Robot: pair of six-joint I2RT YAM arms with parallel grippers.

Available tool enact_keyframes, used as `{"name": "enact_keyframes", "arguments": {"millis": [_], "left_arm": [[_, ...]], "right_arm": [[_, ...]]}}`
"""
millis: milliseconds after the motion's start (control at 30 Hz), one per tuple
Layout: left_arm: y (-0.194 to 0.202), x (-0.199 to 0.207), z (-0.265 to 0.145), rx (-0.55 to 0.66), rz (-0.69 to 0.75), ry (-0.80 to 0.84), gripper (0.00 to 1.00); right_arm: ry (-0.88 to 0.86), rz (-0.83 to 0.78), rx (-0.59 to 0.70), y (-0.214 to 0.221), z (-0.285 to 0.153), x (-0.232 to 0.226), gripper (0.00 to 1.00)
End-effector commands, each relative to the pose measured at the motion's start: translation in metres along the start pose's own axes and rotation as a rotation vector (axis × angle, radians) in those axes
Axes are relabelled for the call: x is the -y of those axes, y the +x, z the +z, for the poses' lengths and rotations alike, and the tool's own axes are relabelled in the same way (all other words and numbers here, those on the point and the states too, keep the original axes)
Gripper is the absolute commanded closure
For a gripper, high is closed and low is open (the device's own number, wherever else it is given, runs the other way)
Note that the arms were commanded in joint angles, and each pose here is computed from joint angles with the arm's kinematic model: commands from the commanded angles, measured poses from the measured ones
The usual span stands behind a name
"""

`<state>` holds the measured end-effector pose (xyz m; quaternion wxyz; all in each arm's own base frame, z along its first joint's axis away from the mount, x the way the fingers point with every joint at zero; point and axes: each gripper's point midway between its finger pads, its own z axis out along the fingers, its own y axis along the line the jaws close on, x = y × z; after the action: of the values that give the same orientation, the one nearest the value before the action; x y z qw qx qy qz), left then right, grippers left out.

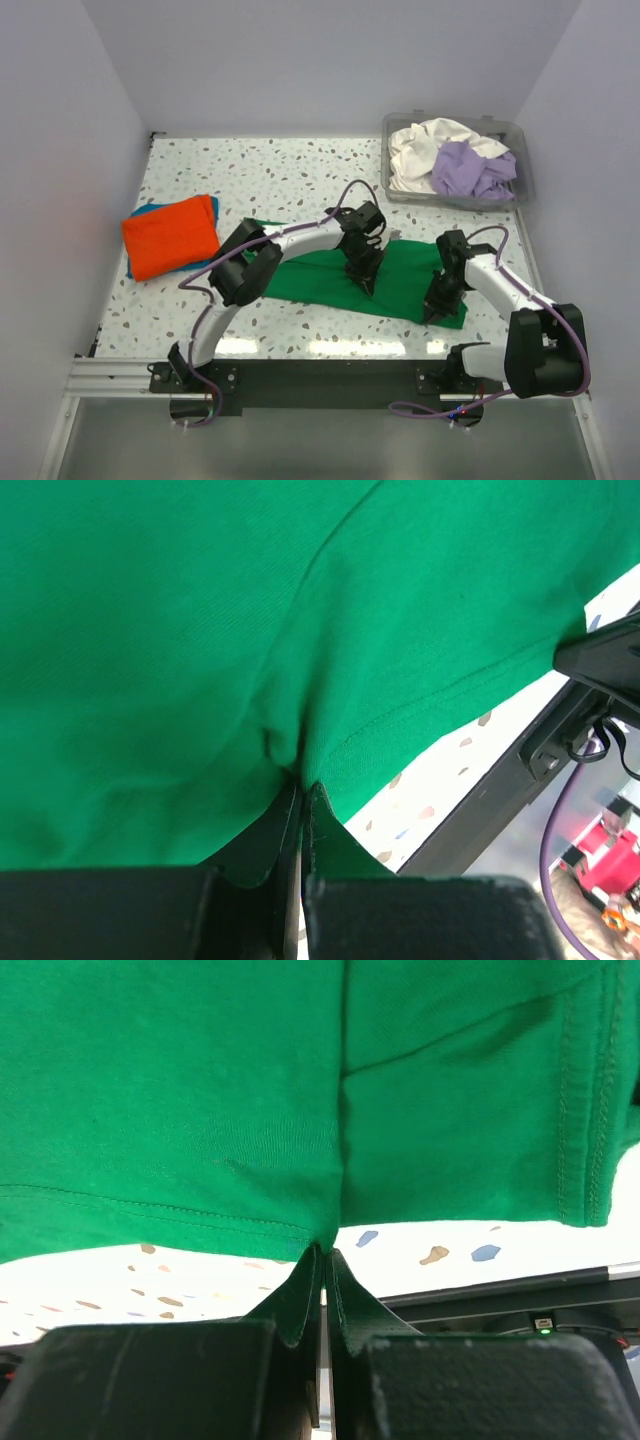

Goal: Fold and stack the t-shirts
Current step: Fold the tshirt

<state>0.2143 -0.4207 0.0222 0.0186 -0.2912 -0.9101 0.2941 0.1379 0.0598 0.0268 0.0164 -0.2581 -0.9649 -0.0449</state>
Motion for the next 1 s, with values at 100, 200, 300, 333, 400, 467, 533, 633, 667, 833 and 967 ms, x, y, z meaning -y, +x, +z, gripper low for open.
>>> {"name": "enact_keyframes", "arguments": {"millis": [100, 200, 300, 333, 400, 467, 533, 633, 667, 833, 967], "left_arm": [[-0.009, 0.001, -0.048, 0.095, 0.006, -0.045, 1.0], [-0.007, -0.001, -0.052, 0.098, -0.008, -0.05, 1.0], [-0.008, -0.003, -0.056, 0.109, -0.014, -0.054, 1.0], [-0.008, -0.004, -0.056, 0.109, -0.015, -0.055, 1.0], [-0.007, -0.007, -0.057, 0.108, -0.024, -0.06, 1.0], [-0.007, -0.008, -0.059, 0.109, -0.031, -0.06, 1.0], [-0.006, -0.01, -0.06, 0.108, -0.036, -0.063, 1.0], [-0.006, -0.012, -0.061, 0.105, -0.039, -0.064, 1.0], [-0.006, -0.014, -0.061, 0.105, -0.045, -0.066, 1.0], [-0.005, -0.019, -0.062, 0.1, -0.058, -0.079, 1.0], [-0.005, -0.022, -0.063, 0.1, -0.066, -0.088, 0.71]], "right_arm": [[-0.064, -0.02, -0.032, 0.004, -0.011, -0.015, 1.0], [-0.082, -0.025, -0.04, 0.005, -0.013, -0.019, 1.0], [-0.099, -0.027, -0.042, 0.004, -0.015, -0.023, 1.0], [-0.102, -0.032, -0.045, 0.004, -0.016, -0.025, 1.0], [-0.113, -0.031, -0.049, 0.004, -0.018, -0.027, 1.0], [-0.118, -0.037, -0.054, 0.005, -0.018, -0.029, 1.0], [-0.125, -0.043, -0.058, 0.005, -0.019, -0.032, 1.0], [-0.128, -0.053, -0.07, 0.008, -0.017, -0.034, 1.0], [-0.127, -0.052, -0.074, 0.008, -0.017, -0.034, 1.0], [-0.116, -0.06, -0.076, 0.007, -0.013, -0.036, 1.0], [-0.097, -0.06, -0.061, 0.0, -0.011, -0.036, 0.73]]}}
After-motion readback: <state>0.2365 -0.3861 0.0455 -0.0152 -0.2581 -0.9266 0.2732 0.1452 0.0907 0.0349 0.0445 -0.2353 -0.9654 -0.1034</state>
